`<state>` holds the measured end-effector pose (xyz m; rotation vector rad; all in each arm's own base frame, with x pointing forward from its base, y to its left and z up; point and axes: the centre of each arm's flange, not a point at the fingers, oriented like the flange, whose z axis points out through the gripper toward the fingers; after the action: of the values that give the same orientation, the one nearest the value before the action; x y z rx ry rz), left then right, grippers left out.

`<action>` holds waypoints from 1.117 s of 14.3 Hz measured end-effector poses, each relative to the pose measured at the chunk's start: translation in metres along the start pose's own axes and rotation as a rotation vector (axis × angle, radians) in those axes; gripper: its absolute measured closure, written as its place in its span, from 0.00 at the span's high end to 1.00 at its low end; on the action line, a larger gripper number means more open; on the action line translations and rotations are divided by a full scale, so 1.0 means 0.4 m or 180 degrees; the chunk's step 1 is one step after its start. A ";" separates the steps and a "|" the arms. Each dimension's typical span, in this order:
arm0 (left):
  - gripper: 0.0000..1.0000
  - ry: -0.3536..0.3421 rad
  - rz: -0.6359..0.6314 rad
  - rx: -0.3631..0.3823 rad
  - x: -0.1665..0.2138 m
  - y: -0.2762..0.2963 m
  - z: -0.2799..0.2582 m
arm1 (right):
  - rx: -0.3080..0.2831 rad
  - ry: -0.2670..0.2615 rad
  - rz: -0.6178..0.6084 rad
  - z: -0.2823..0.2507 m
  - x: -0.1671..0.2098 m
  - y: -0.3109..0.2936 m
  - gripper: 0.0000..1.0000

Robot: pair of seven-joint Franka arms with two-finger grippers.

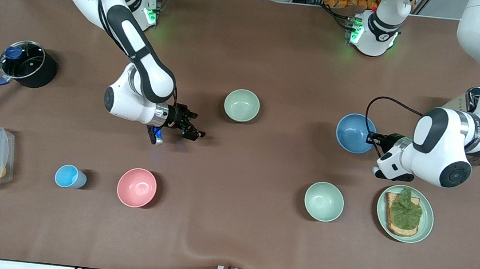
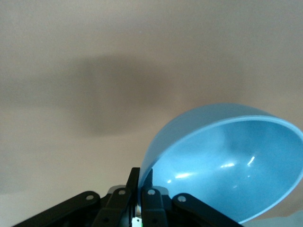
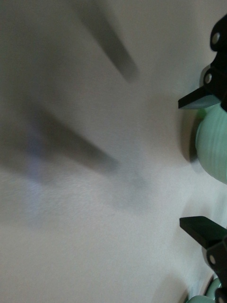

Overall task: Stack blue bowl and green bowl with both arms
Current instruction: 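Lift the blue bowl with the left gripper toward the green bowl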

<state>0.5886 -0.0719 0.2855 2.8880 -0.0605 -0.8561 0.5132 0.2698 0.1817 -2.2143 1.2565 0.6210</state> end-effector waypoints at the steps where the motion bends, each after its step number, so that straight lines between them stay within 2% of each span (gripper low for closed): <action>1: 0.05 -0.0018 0.0002 0.0001 -0.002 0.001 0.001 | -0.0002 -0.0023 0.0086 0.001 -0.009 -0.008 1.00; 6: 0.05 -0.0074 0.0006 0.0005 -0.007 0.002 0.003 | -0.0105 -0.0061 0.0558 0.046 -0.074 -0.011 1.00; 9: 0.05 -0.0137 0.0020 -0.0044 -0.012 0.015 0.008 | -0.0119 -0.0050 0.0596 0.056 -0.081 -0.009 1.00; 11: 0.05 -0.0170 0.0019 -0.0052 -0.016 0.041 0.014 | -0.0103 0.0016 0.0608 0.072 -0.075 -0.002 1.00; 16: 0.05 -0.0242 -0.0170 -0.0047 -0.036 0.172 0.032 | -0.0163 0.0044 0.0673 0.125 -0.095 0.014 1.00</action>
<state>0.5694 -0.1404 0.2918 2.8548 0.0155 -0.9712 0.4839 0.3231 0.1657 -2.1458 1.5104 0.7267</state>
